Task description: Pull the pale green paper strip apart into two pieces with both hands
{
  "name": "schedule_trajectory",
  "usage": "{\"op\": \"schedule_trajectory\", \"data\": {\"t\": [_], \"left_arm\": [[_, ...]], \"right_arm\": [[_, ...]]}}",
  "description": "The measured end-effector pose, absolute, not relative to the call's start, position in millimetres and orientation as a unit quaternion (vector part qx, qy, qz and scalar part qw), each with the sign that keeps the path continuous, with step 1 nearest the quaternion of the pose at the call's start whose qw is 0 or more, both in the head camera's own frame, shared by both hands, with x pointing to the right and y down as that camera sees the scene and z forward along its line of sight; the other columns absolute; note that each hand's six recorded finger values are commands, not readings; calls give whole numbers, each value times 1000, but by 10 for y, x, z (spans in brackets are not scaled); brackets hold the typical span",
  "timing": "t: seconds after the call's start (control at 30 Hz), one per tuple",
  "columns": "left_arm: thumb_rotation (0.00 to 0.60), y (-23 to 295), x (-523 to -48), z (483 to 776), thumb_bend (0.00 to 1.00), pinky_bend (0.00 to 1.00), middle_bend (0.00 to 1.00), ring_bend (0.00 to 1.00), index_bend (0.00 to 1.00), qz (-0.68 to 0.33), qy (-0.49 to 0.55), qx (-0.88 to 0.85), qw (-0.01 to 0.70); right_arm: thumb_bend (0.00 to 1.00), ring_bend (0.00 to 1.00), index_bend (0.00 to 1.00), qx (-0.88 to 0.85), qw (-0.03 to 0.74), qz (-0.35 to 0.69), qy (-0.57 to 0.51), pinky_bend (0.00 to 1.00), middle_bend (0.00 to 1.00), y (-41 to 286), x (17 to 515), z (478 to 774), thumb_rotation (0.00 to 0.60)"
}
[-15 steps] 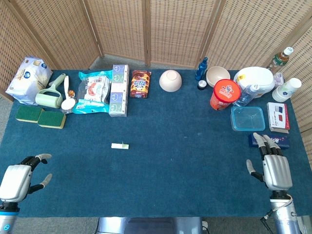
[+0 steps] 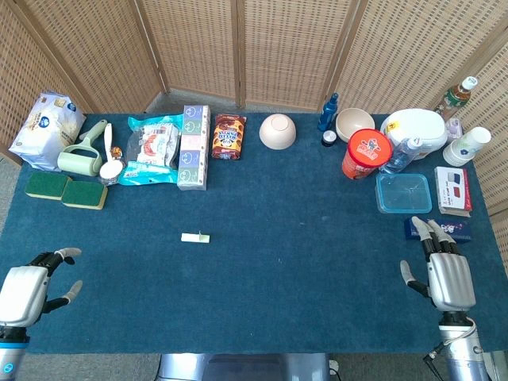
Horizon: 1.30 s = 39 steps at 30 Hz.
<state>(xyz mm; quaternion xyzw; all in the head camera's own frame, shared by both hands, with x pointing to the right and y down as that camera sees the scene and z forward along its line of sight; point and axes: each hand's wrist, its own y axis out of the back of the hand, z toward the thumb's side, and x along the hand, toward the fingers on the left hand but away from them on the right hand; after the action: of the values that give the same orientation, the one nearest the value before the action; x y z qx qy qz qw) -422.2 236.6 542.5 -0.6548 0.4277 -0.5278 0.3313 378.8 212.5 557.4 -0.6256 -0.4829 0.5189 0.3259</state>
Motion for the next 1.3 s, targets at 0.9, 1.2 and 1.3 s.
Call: {"op": "schedule_trajectory", "data": {"t": [0.9,1.2,1.3], "left_arm": [[425,1972,-4041,5545,0,116,130,66,11,-537,351,-679,356],[401,1789,-3952,5677,0,387,382,319,104,-549,290,-700,353],[418,1692,-3926,5711,0,602,512,468,120,-546,284,-697,368]], "right_arm": [[426,89,49,-624,316,523,-486,176,179,2121,3842,5613,600],[426,89,46,-623,314,523,-490,175,179,2140,3858,5598,600],[426,89,45,-623,314,522,-491,175,179,2142,3864,5592,600]]}}
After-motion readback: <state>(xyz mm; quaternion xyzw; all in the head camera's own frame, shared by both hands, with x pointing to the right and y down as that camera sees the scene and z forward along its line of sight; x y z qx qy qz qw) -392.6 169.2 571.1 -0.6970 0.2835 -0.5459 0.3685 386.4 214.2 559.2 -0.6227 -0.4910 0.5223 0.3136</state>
